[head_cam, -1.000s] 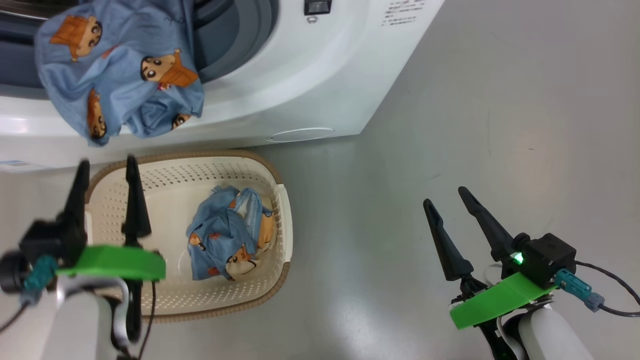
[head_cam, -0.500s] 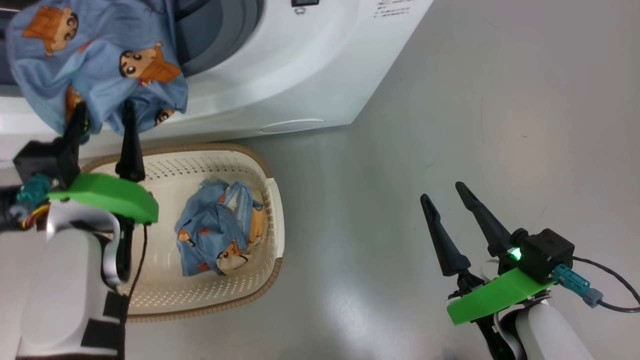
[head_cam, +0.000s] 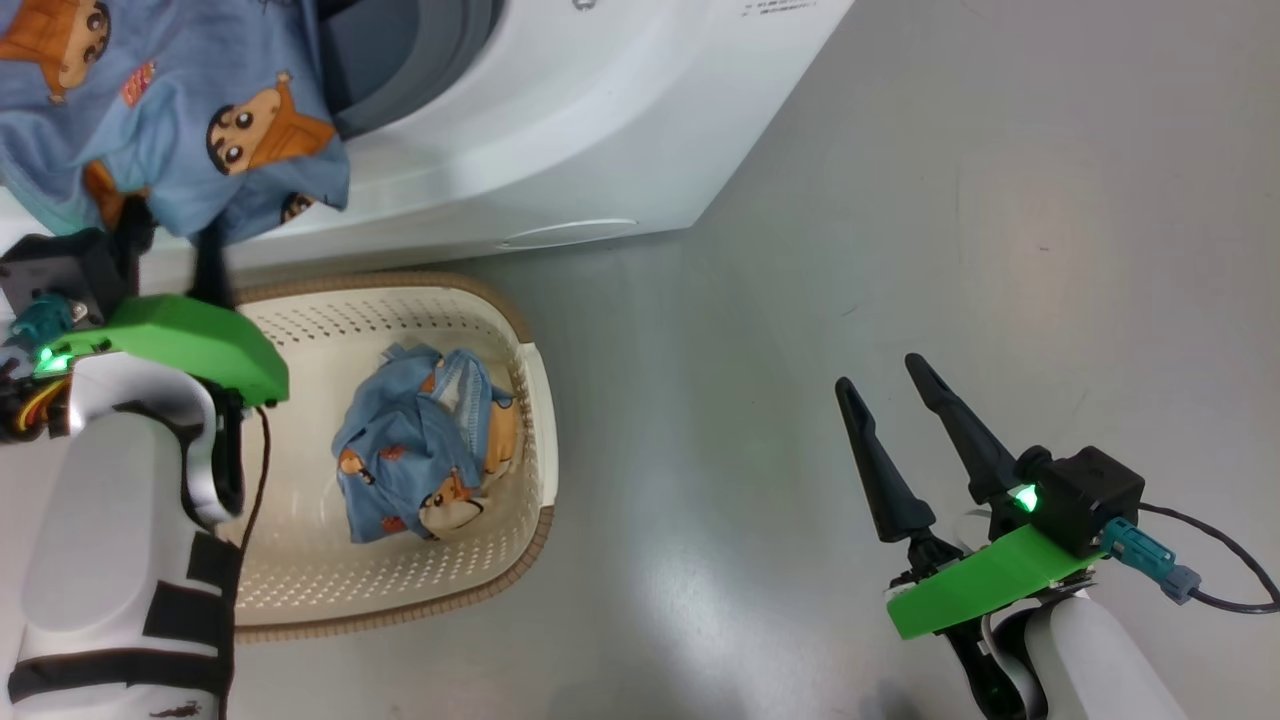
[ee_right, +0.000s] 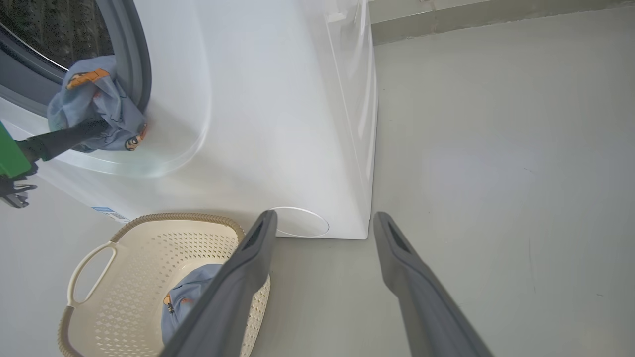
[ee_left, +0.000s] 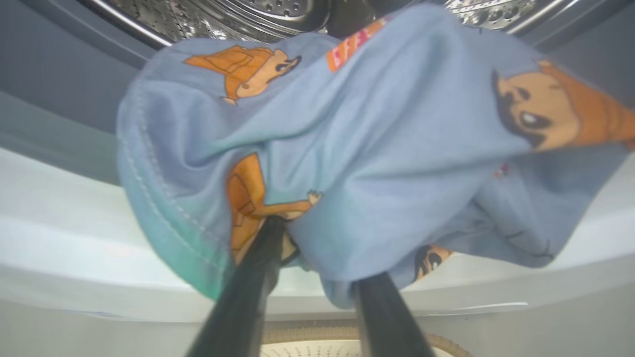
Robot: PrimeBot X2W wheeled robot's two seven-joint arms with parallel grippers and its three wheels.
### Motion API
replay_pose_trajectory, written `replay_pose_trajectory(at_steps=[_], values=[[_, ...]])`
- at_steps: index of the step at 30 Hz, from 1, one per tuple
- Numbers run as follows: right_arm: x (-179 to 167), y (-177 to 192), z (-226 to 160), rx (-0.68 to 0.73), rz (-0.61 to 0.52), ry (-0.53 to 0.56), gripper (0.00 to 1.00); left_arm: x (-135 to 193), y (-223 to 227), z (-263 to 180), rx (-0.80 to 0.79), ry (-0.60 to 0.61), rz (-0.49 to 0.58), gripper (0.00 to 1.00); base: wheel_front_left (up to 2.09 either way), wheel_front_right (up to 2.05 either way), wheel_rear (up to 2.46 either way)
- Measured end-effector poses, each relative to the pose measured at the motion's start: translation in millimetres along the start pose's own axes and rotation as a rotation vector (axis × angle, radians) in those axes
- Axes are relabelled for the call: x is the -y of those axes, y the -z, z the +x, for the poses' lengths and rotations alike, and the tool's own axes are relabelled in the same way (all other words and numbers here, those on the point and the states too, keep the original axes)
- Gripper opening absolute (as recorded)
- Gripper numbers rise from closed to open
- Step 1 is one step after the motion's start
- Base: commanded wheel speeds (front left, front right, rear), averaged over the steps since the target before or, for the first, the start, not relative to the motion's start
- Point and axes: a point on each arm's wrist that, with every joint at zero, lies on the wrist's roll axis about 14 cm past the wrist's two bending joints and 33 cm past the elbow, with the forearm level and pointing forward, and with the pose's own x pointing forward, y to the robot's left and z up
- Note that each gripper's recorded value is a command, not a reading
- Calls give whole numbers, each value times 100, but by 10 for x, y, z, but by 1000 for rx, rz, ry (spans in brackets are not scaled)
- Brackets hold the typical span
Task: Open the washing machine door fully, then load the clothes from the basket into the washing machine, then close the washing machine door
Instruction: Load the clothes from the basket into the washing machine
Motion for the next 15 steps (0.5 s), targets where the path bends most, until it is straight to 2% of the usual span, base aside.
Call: replay_pose_trajectory(at_steps=[4,8,15], values=[[-26,-25,-1,6,2,-6,100,32,-101,-20,40,18,-1,0,0,0,0],[-63,-69,-6,16,1,-14,100,110,-578,28,178,46,4,0,0,0,0],[-122,-122,-13,29,-1,-30,100,151,-950,39,255,69,32,0,0,0,0]])
